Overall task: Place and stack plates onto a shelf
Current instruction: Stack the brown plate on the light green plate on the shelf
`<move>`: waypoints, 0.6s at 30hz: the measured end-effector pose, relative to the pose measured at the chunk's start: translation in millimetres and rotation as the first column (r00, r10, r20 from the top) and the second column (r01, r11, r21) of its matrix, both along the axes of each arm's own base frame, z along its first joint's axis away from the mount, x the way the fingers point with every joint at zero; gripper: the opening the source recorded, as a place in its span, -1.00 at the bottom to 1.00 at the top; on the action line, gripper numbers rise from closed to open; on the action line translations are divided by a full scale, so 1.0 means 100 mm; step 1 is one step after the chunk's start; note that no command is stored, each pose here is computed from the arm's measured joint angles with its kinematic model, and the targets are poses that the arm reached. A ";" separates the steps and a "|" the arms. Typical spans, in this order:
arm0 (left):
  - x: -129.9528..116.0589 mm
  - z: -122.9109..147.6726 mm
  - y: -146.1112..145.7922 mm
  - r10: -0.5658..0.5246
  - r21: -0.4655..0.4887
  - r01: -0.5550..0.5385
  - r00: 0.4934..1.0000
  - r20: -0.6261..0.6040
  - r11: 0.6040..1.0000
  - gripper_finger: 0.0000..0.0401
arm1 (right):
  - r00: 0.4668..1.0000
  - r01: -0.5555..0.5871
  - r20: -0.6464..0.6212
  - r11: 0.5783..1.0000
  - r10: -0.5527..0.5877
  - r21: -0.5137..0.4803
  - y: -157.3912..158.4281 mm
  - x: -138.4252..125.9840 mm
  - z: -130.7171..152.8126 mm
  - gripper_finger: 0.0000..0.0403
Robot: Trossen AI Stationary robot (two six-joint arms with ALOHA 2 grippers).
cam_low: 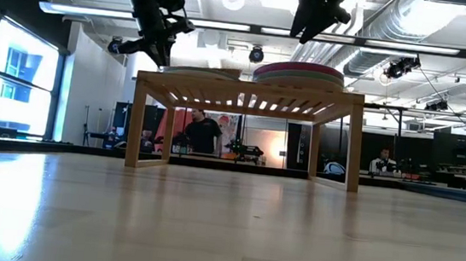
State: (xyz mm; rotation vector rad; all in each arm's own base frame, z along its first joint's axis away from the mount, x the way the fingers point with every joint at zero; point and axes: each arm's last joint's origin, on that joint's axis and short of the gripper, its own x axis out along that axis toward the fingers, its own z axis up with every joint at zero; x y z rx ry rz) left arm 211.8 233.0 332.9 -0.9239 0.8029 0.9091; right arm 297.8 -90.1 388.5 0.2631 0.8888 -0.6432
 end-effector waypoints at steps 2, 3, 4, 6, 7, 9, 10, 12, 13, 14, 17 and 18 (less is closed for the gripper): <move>0.00 0.00 0.00 -0.001 0.001 0.001 1.000 -0.002 1.000 -0.98 | 1.000 0.005 0.003 1.000 -0.005 0.003 0.00 0.00 0.00 -0.17; 0.00 0.00 0.00 0.000 0.002 0.000 1.000 -0.002 1.000 -0.98 | 1.000 0.009 0.005 1.000 -0.009 0.006 0.00 0.00 0.00 -0.17; 0.00 0.00 0.00 0.000 0.002 0.000 1.000 -0.002 1.000 -0.98 | 1.000 0.010 0.006 1.000 -0.010 0.007 0.00 0.00 0.00 -0.17; 0.00 0.00 0.00 0.000 0.002 0.000 1.000 -0.002 1.000 -0.97 | 1.000 0.012 0.006 1.000 -0.012 0.008 0.00 0.00 0.00 -0.17; 0.00 0.00 0.00 0.000 0.002 0.000 1.000 -0.002 1.000 -0.97 | 1.000 0.012 0.006 1.000 -0.012 0.008 0.00 0.00 0.00 -0.17; 0.00 0.00 0.00 -0.001 0.003 0.001 1.000 -0.002 1.000 -0.97 | 1.000 0.012 0.006 1.000 -0.012 0.008 0.00 0.00 0.00 -0.17; 0.00 0.00 0.00 -0.007 0.005 0.007 1.000 -0.003 1.000 -0.96 | 1.000 0.012 0.006 1.000 -0.012 0.008 0.00 0.00 0.00 -0.17; 0.01 0.00 0.00 -0.021 0.011 0.021 1.000 -0.006 1.000 -0.92 | 1.000 0.012 0.006 1.000 -0.012 0.008 0.00 0.00 0.00 -0.17; 0.01 0.00 -0.01 -0.028 0.013 0.028 1.000 -0.006 1.000 -0.90 | 1.000 0.011 0.006 1.000 -0.011 0.007 0.00 0.00 0.00 -0.17; 0.02 0.00 -0.02 -0.031 0.013 0.031 1.000 -0.007 0.999 -0.88 | 1.000 0.011 0.006 1.000 -0.011 0.008 0.00 0.00 0.00 -0.17; 0.03 0.00 -0.02 -0.032 0.019 0.032 0.999 -0.015 0.999 -0.82 | 1.000 0.011 0.006 1.000 -0.011 0.008 0.00 0.00 0.00 -0.17; 0.03 0.00 -0.02 -0.030 0.021 0.030 0.999 -0.018 0.999 -0.80 | 1.000 0.011 0.006 1.000 -0.011 0.008 0.00 0.00 0.00 -0.17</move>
